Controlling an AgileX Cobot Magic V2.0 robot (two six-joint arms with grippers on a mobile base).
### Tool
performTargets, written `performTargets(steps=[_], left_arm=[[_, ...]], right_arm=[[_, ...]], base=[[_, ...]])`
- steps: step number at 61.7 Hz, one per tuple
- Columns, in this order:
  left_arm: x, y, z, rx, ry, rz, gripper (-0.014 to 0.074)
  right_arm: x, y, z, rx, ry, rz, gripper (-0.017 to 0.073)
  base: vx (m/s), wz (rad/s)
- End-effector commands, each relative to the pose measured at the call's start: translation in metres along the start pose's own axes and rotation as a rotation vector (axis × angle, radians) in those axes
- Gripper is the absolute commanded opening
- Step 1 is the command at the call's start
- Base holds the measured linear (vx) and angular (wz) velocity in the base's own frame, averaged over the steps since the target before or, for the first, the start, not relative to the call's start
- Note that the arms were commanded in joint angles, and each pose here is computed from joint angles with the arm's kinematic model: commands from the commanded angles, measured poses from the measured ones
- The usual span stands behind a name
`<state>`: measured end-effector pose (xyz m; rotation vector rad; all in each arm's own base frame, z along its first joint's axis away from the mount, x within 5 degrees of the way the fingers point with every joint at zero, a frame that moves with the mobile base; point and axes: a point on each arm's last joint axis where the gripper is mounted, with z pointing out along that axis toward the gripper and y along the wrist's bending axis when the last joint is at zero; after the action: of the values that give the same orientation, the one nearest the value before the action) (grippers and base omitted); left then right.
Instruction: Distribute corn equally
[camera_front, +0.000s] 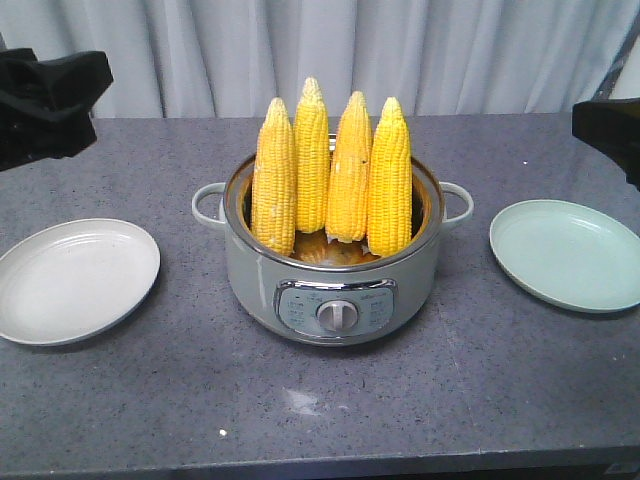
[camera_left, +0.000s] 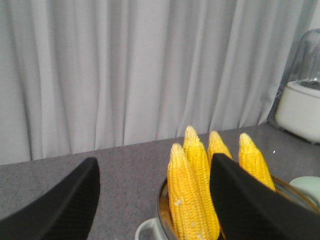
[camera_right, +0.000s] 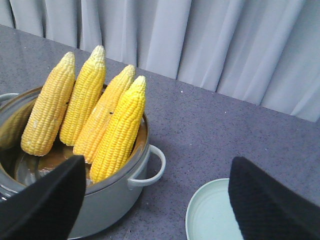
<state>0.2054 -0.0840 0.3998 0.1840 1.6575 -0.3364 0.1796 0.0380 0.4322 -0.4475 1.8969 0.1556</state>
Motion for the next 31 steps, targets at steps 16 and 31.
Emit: performTargets(steps=[16,31], left_arm=[[-0.01,-0.006,-0.002,0.038,-0.009,-0.198,0.0465],[-0.014,-0.01,-0.001,0.087,-0.054,-0.233,0.0465]], right_arm=[[-0.015,-0.002,-0.008,0.018,-0.097,0.01,0.0578],[-0.02,-0.003,0.003,-0.011,-0.119,0.061,0.0578]], base=[[0.0,0.0],[0.0,0.0]])
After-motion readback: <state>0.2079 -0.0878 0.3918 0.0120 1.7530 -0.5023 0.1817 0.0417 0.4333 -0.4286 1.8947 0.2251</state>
